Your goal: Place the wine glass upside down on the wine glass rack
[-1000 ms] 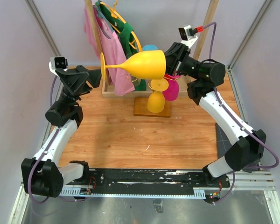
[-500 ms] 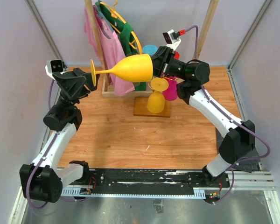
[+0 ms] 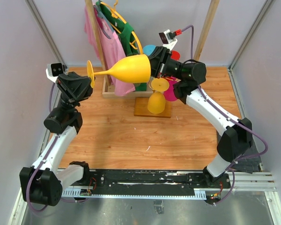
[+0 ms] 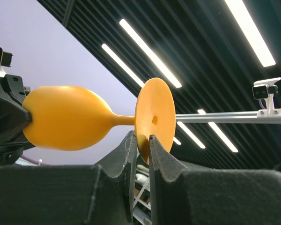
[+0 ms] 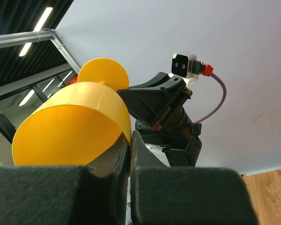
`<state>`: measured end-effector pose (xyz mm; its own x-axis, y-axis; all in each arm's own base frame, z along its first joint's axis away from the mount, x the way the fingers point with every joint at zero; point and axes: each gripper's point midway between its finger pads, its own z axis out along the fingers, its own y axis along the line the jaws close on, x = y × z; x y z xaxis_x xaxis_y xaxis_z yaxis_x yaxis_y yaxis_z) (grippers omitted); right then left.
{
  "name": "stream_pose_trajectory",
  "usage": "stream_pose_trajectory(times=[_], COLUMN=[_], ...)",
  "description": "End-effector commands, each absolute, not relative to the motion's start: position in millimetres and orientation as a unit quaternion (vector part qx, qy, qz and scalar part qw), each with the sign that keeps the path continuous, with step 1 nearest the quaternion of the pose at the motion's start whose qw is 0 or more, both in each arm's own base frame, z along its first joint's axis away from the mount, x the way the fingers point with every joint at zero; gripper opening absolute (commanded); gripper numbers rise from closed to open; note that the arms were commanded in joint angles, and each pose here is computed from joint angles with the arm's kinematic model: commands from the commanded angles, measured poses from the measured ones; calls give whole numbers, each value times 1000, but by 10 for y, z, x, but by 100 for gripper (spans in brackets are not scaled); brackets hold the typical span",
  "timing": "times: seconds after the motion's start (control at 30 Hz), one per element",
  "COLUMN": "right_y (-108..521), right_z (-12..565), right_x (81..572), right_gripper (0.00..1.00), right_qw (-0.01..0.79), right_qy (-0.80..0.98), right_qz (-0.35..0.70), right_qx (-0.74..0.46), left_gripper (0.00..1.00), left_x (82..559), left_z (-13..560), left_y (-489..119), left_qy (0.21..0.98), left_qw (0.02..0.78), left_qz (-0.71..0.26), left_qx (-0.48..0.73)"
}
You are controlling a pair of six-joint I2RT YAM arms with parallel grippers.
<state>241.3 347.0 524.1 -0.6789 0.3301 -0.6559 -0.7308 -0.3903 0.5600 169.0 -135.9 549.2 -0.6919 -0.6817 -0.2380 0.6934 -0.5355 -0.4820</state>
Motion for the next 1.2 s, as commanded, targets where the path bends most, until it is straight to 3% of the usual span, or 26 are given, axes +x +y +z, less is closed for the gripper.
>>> stream_pose_trajectory(times=[0.0, 0.07, 0.23, 0.43, 0.5, 0.9, 1.17], right_y=[3421, 3423, 3408, 3303, 3251, 2660, 2154], right_z=[5446, 5446, 5450, 5481, 5489, 5347, 5432], right_x=[2268, 2272, 2252, 2225, 2216, 2322, 2237], right_gripper=[1, 1, 3, 34, 41, 53, 57], right_qw=[349, 349, 349, 362, 367, 427, 513], right_qy=[406, 406, 407, 410, 410, 441, 483], right_qz=[808, 807, 806, 799, 797, 759, 679], right_qx=[-247, -248, -249, -251, -250, -216, -209], left_gripper=[9, 1, 0, 0, 0, 0, 0], left_x=[1099, 1089, 1031, 919, 897, 928, 1218], left_z=[5628, 5639, 5694, 5856, 5904, 6091, 6054], left_y=[-1233, -1227, -1204, -1171, -1168, -1177, -1375], left_qy=[218, 216, 206, 186, 182, 174, 244], left_qw=[350, 351, 353, 357, 359, 372, 428], left_qz=[-907, -907, -908, -907, -907, -901, -863], left_qx=[86, 87, 96, 121, 128, 141, 112])
